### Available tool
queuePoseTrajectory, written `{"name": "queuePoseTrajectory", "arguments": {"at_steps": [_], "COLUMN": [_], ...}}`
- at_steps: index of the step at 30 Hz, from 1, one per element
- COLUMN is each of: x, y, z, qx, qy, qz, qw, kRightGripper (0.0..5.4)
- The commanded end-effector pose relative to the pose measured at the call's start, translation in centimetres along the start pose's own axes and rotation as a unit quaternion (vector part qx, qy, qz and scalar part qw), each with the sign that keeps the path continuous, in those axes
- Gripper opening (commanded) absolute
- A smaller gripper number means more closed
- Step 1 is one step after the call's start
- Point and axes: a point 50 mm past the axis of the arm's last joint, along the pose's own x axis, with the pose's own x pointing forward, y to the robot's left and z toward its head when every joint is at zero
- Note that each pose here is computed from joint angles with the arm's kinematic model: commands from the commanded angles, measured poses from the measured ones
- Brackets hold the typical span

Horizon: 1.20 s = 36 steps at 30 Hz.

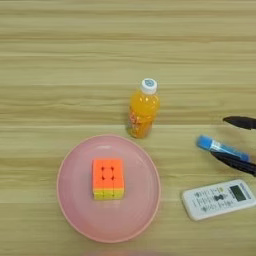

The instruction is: Move the objects on the table

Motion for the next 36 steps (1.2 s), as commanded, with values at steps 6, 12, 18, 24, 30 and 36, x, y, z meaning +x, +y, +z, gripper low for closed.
{"name": "queuePoseTrajectory", "arguments": {"at_steps": [6, 12, 18, 24, 30, 36], "x": [-0.6, -0.4, -0.2, -0.1, 0.8, 3.1], "y": [-2.3, -2.2, -2.1, -2.1, -2.1, -0.7], "z": [0.7, 0.0, 0.0, 0.0, 1.1, 3.2], "qx": [-0.074, -0.066, -0.066, -0.067, -0.078, -0.1], "qy": [0.06, 0.071, 0.071, 0.067, 0.028, -0.031], "qz": [-0.034, -0.026, -0.02, -0.02, -0.021, 0.017], "qw": [0.9949, 0.9949, 0.9951, 0.9953, 0.9963, 0.9944], "kRightGripper": [3.89, 2.7, 1.9, 1.41, 1.41, 1.41]}}
